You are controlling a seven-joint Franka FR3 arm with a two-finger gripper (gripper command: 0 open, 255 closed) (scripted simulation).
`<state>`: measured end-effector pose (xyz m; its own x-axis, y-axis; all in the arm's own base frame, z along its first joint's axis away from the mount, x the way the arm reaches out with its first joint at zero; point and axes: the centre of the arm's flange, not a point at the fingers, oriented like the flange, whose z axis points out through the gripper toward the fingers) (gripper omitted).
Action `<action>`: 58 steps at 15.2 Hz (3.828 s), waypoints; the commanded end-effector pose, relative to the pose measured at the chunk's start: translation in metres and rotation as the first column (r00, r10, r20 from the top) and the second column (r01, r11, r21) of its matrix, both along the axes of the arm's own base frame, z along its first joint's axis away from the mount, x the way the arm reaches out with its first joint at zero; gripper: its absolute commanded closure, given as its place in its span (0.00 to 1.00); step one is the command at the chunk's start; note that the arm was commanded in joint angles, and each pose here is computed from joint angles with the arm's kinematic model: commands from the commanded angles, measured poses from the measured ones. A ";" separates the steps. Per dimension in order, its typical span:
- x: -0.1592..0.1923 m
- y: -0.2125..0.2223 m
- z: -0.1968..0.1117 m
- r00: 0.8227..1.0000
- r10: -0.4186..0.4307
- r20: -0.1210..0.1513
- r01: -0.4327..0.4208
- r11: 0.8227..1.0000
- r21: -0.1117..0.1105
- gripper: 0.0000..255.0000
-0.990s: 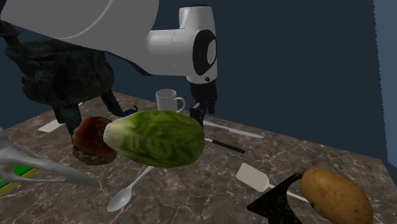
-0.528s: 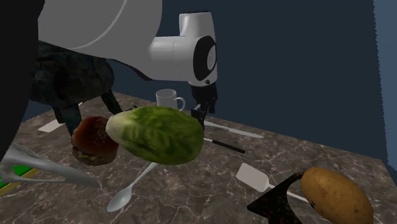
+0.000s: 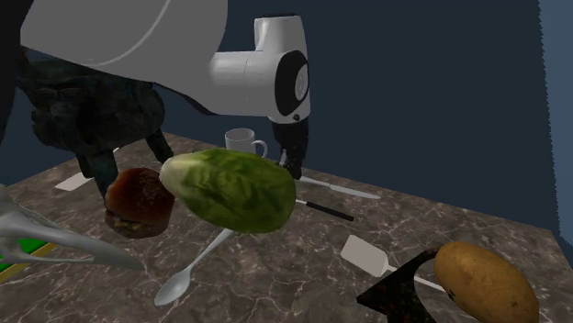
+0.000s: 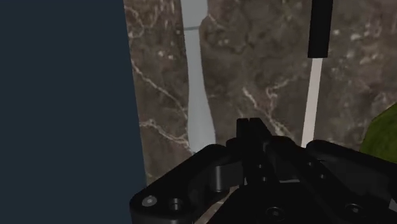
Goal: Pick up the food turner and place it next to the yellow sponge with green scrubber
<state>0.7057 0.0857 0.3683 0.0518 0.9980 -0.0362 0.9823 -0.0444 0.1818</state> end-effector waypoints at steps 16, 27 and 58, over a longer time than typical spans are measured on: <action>-0.022 -0.031 -0.033 0.984 -0.021 -0.177 0.003 0.995 -0.104 0.00; -0.022 -0.031 -0.033 0.984 -0.021 -0.177 0.003 0.995 -0.104 1.00; -0.076 0.027 0.062 0.984 -0.021 -0.177 0.003 0.995 -0.104 1.00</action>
